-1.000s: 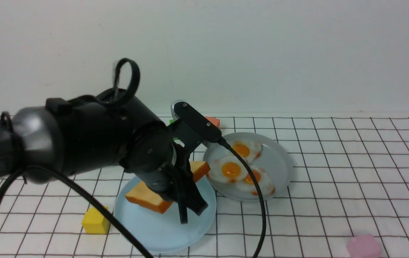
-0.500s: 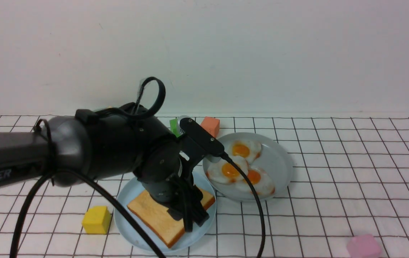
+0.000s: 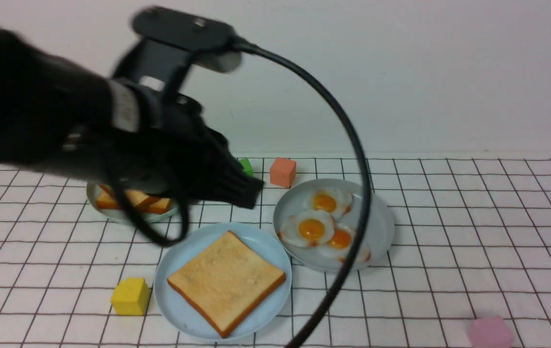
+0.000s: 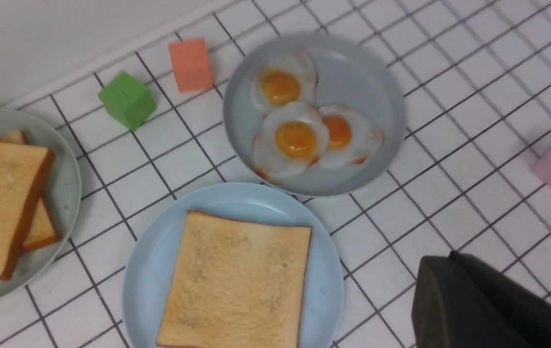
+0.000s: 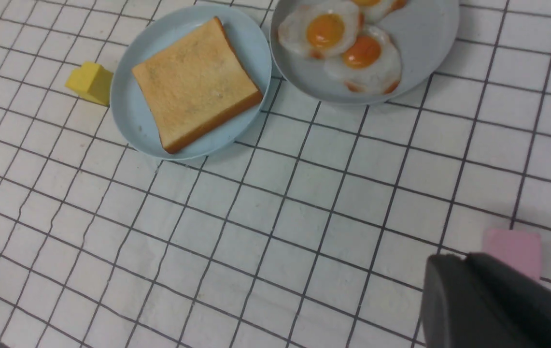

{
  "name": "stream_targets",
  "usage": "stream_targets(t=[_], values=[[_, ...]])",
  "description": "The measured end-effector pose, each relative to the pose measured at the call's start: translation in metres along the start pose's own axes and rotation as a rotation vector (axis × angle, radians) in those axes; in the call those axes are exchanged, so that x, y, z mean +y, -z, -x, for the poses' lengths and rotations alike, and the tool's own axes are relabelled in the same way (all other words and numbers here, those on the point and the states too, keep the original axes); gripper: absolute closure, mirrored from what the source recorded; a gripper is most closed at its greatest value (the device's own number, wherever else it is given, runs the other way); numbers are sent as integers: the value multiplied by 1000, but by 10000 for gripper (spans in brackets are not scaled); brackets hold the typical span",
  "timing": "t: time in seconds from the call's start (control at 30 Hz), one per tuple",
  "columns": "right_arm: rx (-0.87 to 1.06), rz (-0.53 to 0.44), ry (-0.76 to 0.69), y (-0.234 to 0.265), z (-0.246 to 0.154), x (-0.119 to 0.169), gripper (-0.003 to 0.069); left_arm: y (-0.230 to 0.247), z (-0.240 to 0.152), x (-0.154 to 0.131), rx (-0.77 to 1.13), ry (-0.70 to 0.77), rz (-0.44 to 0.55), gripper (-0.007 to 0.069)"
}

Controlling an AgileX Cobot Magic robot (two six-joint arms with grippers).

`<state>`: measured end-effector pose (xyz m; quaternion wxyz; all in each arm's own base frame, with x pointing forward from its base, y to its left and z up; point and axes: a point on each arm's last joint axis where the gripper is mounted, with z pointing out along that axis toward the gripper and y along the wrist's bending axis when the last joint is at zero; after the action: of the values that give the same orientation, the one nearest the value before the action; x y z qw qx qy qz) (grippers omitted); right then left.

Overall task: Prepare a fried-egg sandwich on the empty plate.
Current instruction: Use the right arm to grab a fried egg

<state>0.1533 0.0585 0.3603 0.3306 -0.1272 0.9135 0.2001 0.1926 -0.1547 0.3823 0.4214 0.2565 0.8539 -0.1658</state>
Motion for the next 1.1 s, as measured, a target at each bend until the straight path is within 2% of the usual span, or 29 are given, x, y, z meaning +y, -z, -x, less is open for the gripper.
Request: stream_targets(t=[0.17,0.2,0.3,0.5,0.7,0.8,0.9,0.97,1.1], values=[[113,37,-65,-46,30,-13,598,51,-47,3,-115,29,-30,638],[121,39,-68,-49,30,-13,598,49,-49,3,-108,30,-30,638],[180,74,-95,-85,49,-21,596,66,-94,6,-195,56,-56,638],[284,119,-9,-146,69,-1,592,82,-148,10,-375,112,-107,638],[336,109,15,-197,90,12,565,83,-164,12,-454,123,-117,638],[354,83,-16,-225,100,7,515,83,-163,12,-490,125,-119,638],[374,44,-24,-251,105,0,439,85,-159,12,-538,127,-121,638],[375,11,-25,-272,112,-6,359,88,-156,12,-580,131,-125,638],[367,-10,-26,-301,118,-13,279,88,-155,12,-589,131,-125,638]])
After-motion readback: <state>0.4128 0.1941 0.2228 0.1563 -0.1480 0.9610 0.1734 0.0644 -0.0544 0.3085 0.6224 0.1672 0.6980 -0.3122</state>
